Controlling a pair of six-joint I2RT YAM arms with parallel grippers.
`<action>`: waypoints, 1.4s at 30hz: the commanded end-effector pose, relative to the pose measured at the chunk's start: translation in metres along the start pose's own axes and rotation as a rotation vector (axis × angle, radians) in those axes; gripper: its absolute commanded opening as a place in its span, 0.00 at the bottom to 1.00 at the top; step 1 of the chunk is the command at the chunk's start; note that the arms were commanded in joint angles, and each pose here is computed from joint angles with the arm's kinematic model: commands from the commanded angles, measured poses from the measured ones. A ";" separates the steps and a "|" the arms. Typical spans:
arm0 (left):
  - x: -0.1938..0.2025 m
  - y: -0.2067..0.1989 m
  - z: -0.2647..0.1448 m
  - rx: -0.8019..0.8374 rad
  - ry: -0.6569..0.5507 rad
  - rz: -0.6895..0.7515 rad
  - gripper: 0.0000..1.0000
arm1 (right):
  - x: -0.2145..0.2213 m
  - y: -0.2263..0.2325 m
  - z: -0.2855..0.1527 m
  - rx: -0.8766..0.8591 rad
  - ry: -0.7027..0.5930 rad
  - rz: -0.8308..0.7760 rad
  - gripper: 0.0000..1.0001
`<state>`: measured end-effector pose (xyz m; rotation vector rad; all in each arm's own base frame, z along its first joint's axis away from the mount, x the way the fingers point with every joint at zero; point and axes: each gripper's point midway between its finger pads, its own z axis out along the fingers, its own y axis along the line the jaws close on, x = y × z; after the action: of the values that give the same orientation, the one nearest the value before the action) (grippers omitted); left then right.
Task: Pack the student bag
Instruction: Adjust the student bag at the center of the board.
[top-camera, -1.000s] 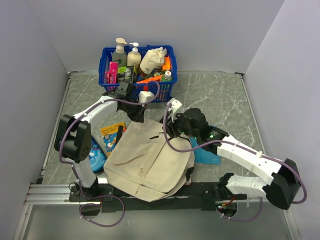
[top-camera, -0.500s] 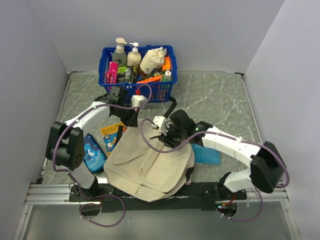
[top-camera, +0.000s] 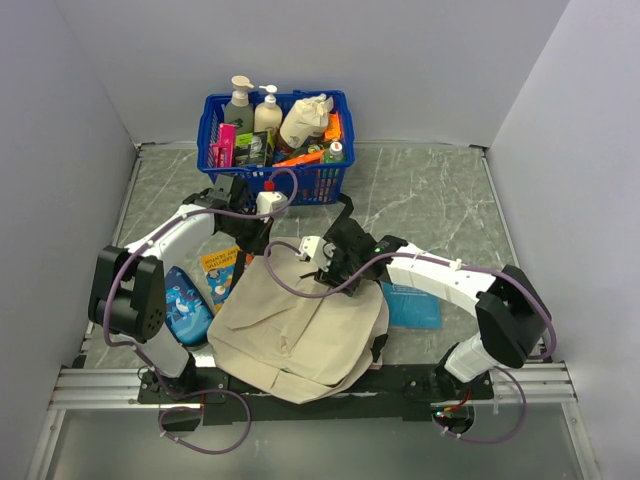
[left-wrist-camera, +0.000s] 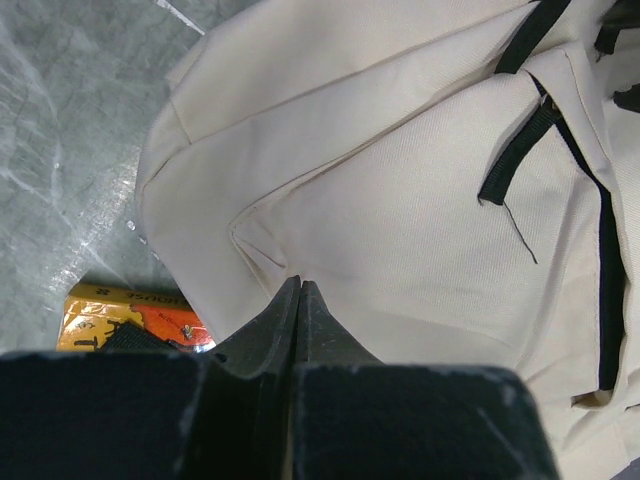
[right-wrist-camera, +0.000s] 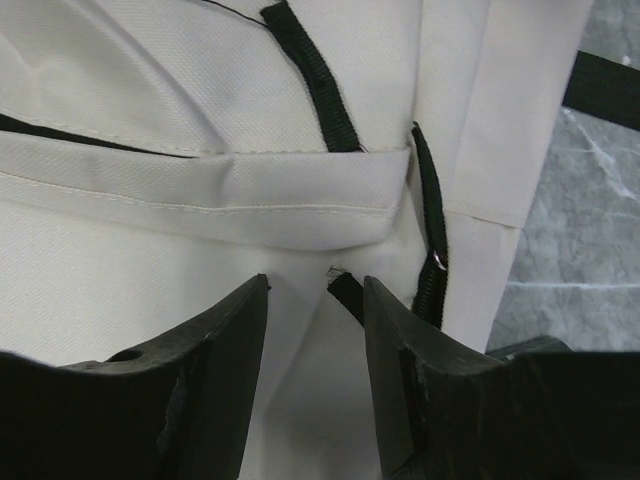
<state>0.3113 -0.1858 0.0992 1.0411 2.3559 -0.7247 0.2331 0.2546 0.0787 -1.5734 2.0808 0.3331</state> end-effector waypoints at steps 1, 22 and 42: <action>-0.009 -0.006 -0.007 0.023 -0.044 0.036 0.03 | -0.003 -0.017 -0.006 0.088 0.016 -0.044 0.50; -0.046 -0.025 -0.008 0.127 -0.116 0.049 0.11 | -0.034 -0.023 -0.022 0.136 -0.137 -0.043 0.00; -0.085 -0.118 0.042 0.602 -0.075 0.413 0.41 | -0.071 0.008 -0.072 0.076 -0.515 0.032 0.00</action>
<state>0.3041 -0.3123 0.1410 1.5046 1.9166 -1.2057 0.2173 0.2634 0.1497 -1.2896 1.7976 0.5260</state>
